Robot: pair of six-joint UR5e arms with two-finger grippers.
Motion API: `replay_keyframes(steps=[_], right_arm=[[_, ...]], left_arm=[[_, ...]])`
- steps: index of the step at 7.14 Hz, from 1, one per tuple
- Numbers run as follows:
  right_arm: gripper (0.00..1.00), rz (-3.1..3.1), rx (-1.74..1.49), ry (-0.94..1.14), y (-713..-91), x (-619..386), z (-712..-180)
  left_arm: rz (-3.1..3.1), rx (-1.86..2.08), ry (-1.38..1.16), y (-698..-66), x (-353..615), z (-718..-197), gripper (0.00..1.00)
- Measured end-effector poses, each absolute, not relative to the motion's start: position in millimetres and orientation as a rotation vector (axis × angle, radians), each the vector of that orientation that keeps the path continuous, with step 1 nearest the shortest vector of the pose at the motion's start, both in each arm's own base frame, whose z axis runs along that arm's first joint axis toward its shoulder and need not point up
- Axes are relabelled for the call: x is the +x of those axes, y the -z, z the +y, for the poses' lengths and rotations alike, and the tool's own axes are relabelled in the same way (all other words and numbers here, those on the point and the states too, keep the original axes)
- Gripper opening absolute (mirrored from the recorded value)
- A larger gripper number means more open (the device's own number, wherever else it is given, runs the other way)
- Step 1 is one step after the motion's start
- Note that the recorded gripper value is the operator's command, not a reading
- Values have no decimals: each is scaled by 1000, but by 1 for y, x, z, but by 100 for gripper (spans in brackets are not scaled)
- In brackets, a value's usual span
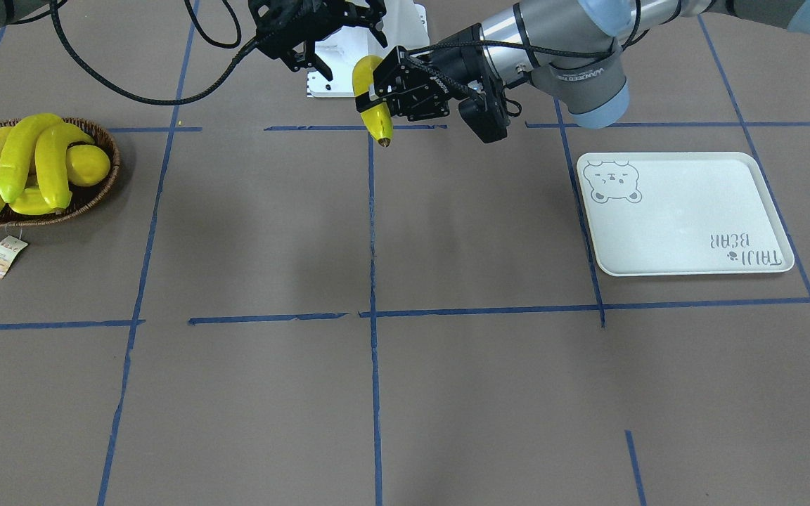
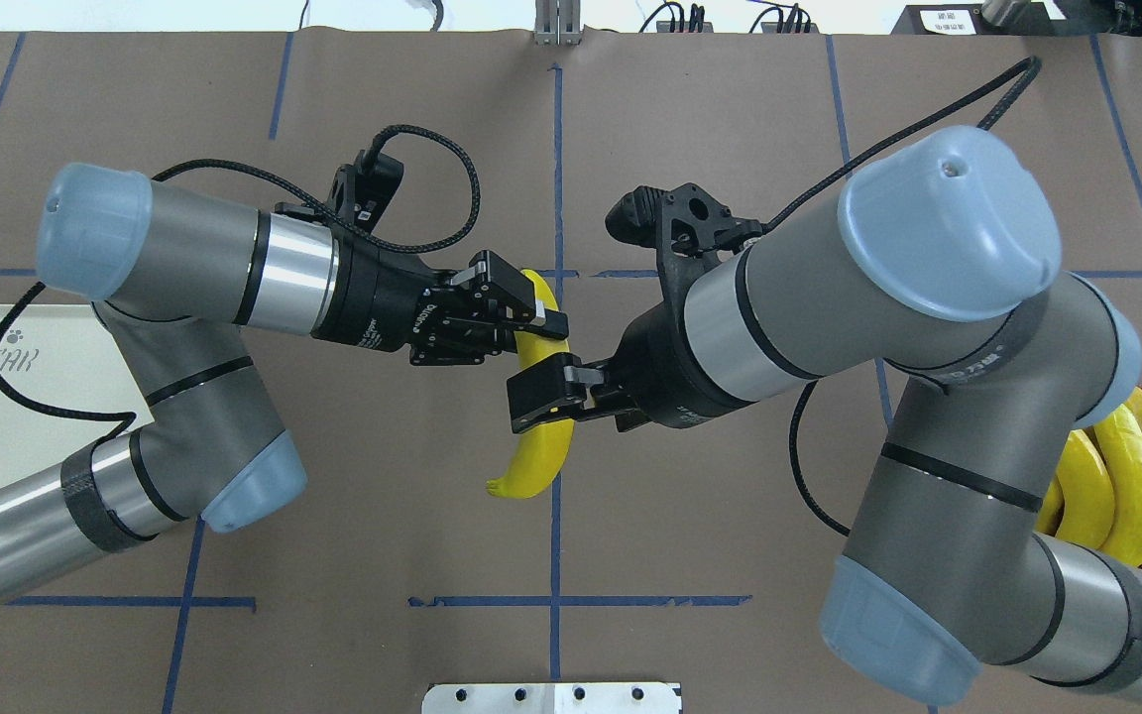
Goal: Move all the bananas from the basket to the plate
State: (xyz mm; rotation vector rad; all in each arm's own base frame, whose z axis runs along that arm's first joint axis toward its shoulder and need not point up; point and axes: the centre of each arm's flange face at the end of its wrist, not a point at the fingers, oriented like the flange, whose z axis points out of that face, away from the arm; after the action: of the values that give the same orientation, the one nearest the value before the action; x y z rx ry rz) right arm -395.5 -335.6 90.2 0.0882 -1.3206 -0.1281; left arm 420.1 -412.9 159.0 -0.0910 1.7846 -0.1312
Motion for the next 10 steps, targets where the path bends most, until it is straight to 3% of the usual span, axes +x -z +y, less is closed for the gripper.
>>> replay_keyframes(steps=[5,10], right_arm=[[100,-1279,176,-21,-122,-318,-377],[100,-1173,167,-153,-185,-277,-407]], left_arm=[[1325,10,279,-223,345,-452,0],[858,-30,211,-449,239,-425,0]])
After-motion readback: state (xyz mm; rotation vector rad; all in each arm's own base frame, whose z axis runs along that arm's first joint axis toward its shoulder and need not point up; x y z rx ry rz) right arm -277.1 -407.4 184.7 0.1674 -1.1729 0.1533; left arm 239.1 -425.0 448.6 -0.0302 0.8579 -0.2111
